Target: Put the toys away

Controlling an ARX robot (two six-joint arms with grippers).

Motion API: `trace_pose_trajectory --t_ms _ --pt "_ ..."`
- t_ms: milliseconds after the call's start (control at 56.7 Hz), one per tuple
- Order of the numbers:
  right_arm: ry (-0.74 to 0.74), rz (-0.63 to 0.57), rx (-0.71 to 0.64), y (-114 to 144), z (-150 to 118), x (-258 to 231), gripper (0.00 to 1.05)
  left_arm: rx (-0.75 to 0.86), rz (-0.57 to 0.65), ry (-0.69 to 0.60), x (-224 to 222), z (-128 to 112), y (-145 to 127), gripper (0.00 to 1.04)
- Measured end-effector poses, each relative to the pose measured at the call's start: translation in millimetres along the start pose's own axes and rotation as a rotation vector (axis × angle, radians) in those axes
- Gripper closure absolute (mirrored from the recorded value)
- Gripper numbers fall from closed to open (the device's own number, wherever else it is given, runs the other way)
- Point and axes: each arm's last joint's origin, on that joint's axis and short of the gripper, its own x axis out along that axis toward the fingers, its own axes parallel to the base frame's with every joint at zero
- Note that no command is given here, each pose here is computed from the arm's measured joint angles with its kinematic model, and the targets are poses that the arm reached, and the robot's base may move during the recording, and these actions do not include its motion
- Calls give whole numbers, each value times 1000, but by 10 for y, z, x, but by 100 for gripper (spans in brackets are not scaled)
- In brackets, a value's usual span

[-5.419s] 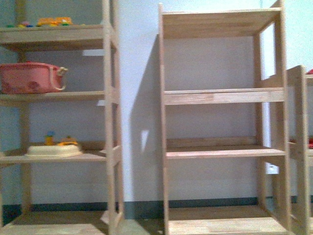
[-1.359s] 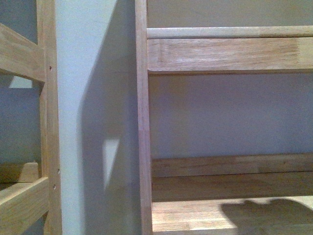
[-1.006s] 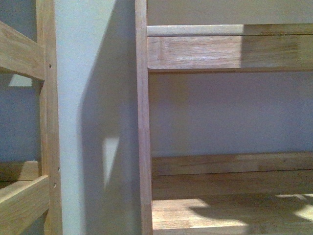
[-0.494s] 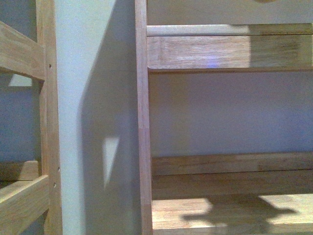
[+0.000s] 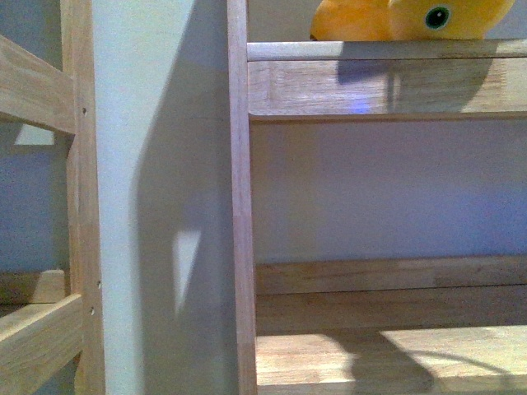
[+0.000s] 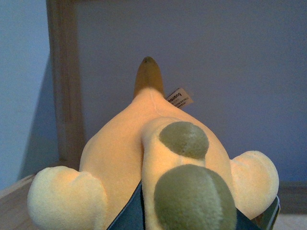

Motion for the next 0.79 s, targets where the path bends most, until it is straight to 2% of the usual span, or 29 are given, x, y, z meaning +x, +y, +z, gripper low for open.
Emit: trace_pose_trajectory --t_ms 565,794 --pt "32 43 139 284 -139 288 92 0 0 0 0 -1 0 6" --pt "42 46 148 337 -160 295 92 0 0 0 0 -1 0 6"
